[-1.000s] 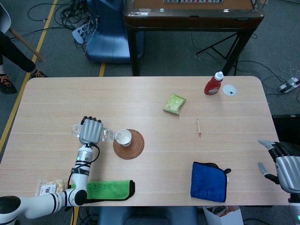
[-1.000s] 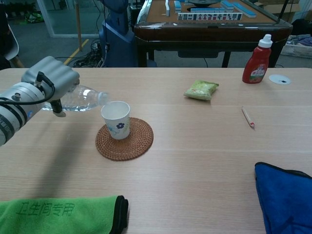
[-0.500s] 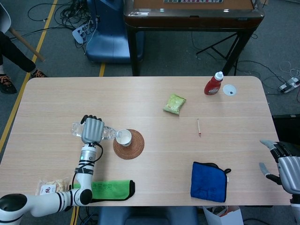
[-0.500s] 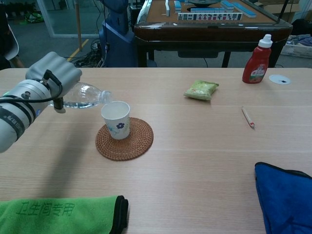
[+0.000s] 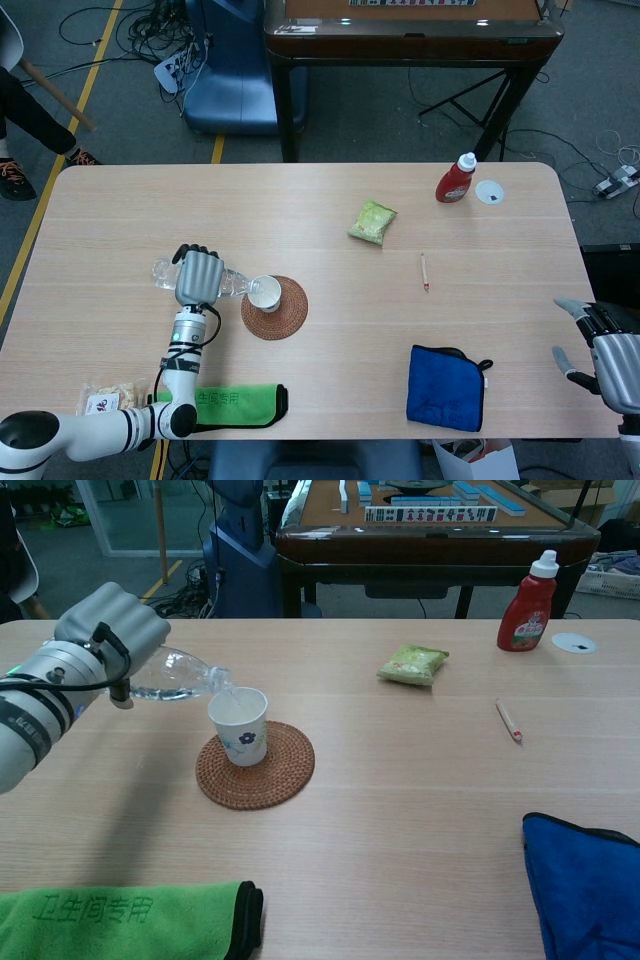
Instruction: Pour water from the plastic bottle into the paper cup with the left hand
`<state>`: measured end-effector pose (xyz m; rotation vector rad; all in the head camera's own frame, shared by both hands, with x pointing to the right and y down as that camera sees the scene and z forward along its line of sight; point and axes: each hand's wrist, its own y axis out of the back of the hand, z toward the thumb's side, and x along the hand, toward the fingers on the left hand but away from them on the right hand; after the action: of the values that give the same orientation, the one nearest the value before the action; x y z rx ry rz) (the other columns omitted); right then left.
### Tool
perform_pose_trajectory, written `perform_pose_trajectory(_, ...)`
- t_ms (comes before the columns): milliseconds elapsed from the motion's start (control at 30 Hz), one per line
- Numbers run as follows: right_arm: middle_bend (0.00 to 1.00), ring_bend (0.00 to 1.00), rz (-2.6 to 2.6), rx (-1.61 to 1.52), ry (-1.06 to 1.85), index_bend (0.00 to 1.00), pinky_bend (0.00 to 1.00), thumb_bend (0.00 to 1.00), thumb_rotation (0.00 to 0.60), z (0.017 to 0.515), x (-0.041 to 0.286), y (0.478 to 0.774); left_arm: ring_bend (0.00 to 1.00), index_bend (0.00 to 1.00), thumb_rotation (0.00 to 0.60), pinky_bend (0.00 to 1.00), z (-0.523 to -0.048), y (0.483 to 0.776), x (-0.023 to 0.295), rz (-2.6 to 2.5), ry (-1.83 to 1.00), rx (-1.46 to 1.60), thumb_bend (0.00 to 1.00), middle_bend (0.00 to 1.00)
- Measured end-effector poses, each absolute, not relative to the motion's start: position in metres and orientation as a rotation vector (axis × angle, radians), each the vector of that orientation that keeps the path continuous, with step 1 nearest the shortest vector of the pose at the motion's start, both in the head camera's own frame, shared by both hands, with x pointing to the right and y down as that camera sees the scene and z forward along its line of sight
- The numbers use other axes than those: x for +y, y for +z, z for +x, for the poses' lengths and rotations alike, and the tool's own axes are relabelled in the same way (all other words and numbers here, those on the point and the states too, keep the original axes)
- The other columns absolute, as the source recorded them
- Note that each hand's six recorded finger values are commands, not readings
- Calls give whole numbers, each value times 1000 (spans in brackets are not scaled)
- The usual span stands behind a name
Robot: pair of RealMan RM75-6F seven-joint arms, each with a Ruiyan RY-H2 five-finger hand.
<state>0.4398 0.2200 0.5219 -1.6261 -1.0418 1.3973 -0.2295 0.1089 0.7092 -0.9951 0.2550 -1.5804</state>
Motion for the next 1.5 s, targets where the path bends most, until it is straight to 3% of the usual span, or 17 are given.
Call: perform_pose_trajectory(1500, 258, 209, -1624, -1027, 1414, 214, 467, 348, 600, 441, 220, 522, 476, 734, 600, 527, -239, 719, 114, -979, -1613, 222, 20, 851)
